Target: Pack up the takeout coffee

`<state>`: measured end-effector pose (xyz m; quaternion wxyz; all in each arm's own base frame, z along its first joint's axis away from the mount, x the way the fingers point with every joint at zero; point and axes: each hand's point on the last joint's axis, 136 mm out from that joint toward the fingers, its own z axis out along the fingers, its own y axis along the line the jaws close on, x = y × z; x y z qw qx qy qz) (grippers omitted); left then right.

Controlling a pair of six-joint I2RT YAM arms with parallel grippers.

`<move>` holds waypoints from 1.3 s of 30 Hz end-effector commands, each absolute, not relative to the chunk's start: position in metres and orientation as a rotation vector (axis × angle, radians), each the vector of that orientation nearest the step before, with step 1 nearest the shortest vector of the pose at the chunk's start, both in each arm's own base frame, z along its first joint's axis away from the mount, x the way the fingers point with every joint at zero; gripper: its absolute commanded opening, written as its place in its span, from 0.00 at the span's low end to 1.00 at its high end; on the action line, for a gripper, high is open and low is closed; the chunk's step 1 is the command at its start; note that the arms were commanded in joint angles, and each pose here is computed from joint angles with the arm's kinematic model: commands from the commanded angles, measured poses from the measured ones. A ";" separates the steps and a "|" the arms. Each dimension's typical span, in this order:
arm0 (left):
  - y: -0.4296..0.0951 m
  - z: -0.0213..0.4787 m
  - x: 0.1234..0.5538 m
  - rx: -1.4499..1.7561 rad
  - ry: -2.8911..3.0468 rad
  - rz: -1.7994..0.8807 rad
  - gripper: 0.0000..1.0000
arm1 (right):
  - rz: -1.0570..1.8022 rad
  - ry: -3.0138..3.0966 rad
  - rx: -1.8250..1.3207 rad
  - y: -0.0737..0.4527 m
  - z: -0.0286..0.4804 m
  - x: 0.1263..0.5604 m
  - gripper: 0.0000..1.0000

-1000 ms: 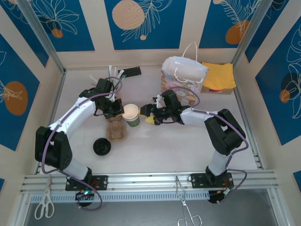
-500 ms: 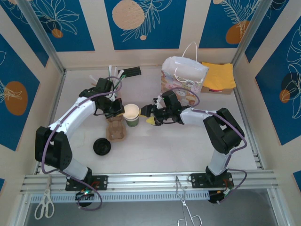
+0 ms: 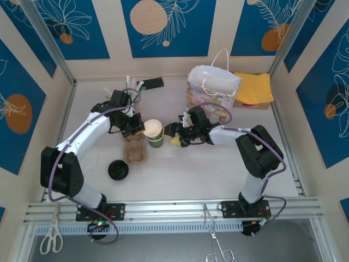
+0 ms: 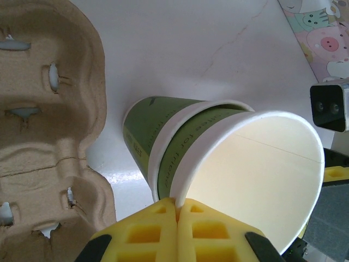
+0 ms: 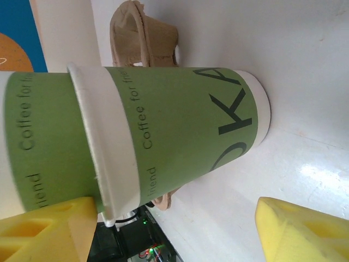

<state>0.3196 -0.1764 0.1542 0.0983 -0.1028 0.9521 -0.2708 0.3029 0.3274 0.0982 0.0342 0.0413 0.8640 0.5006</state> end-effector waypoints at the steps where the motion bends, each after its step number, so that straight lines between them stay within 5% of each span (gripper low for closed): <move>1: -0.175 0.174 0.323 -0.277 2.778 -0.819 0.00 | 1.519 2.660 0.112 0.322 0.103 0.299 0.76; 16: -0.163 0.214 0.322 -0.245 2.739 -0.720 0.00 | 1.466 2.591 0.057 0.309 0.147 0.300 0.77; 25: -0.162 0.259 0.315 -0.175 2.665 -0.631 0.00 | 1.328 2.537 0.072 0.272 0.183 0.295 0.90; 31: -0.188 0.278 0.303 -0.096 2.636 -0.654 0.00 | 1.243 2.492 0.109 0.235 0.205 0.285 0.99; 39: -0.238 0.270 0.275 0.025 2.648 -0.673 0.00 | 1.123 2.440 0.194 0.177 0.223 0.265 0.99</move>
